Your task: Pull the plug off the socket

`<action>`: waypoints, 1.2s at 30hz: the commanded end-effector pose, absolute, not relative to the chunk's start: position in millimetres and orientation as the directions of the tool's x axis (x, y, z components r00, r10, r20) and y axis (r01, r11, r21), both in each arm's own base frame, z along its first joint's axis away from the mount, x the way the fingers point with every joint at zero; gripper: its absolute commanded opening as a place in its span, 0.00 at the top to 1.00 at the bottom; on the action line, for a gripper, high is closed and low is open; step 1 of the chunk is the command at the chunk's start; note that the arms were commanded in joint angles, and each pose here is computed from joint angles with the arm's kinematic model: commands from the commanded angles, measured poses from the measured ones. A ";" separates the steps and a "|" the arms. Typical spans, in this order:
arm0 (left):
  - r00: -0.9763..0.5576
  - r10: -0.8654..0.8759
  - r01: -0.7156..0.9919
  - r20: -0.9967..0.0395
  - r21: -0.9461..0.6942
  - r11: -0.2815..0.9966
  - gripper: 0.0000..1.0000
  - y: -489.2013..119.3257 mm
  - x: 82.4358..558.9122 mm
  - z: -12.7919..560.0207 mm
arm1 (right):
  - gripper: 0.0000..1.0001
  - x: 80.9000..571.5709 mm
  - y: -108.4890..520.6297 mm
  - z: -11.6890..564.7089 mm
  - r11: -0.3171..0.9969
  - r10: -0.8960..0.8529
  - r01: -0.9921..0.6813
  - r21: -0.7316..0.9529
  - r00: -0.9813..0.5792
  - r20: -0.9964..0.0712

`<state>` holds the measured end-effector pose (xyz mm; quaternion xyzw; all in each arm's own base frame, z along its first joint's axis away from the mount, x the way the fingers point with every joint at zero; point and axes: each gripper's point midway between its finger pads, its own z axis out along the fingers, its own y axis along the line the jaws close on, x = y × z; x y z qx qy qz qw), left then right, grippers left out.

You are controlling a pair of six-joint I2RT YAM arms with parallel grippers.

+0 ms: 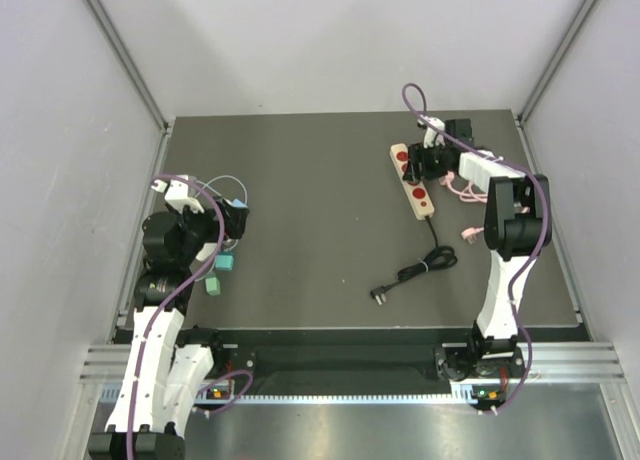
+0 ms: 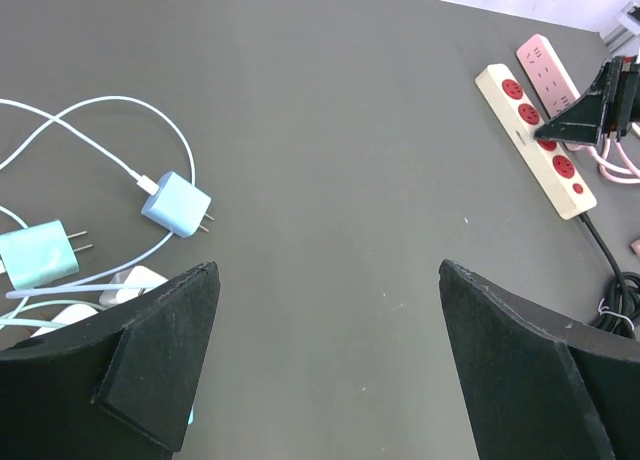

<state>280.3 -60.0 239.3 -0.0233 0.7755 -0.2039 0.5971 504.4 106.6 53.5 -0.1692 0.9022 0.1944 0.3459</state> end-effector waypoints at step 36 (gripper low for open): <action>-0.193 -0.230 0.013 -0.954 -0.237 0.971 0.01 -19.5 278.5 248.6 | 0.00 288.1 -52.4 281.7 0.998 -0.068 -0.005 -0.068 -0.203 -0.977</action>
